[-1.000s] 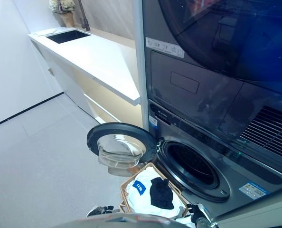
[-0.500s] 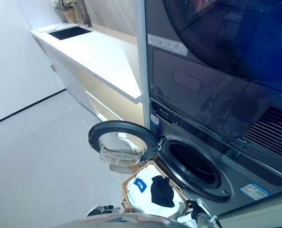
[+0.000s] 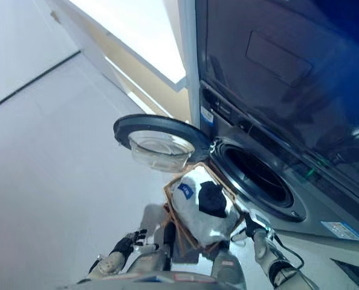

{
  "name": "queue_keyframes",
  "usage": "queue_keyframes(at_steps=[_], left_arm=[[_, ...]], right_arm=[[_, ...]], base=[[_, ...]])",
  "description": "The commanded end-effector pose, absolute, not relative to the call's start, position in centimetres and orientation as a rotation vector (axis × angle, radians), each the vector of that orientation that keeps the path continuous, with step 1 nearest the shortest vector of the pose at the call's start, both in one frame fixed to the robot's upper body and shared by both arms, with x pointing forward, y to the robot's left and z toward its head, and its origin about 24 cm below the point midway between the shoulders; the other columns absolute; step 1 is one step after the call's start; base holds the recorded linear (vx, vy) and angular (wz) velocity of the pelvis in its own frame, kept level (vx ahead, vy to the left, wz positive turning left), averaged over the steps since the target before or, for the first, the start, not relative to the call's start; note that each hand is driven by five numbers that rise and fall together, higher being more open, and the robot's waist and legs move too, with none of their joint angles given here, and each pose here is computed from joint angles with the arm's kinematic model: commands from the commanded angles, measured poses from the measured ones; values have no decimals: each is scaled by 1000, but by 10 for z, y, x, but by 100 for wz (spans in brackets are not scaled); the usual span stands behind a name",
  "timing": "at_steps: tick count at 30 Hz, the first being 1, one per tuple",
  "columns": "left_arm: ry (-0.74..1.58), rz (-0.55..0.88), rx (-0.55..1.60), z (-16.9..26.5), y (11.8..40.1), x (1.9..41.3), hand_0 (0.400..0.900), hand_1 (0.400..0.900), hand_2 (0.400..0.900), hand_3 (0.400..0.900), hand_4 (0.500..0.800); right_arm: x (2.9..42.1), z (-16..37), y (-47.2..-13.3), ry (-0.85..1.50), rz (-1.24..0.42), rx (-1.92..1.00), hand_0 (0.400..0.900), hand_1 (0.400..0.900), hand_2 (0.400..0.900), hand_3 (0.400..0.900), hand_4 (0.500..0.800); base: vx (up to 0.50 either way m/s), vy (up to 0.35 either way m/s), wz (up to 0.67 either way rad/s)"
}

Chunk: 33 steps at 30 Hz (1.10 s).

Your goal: Put the clothes in the basket into the washing machine.

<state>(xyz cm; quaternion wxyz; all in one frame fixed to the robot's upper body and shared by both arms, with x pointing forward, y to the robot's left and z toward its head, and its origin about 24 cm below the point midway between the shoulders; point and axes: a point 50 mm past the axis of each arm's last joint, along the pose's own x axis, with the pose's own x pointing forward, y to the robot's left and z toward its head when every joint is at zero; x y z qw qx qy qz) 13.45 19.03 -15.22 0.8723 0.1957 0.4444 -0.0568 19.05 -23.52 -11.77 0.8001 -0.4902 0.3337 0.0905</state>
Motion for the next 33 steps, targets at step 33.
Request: queue_keyframes(at_steps=[33], left_arm=[[599, 24, 317, -118, 173, 191, 900, 900, 900, 900, 800]], right_arm=[[295, 2, -263, 31, -125, -1436, 900, 900, 900, 900, 800]], base=[[1, 26, 9]])
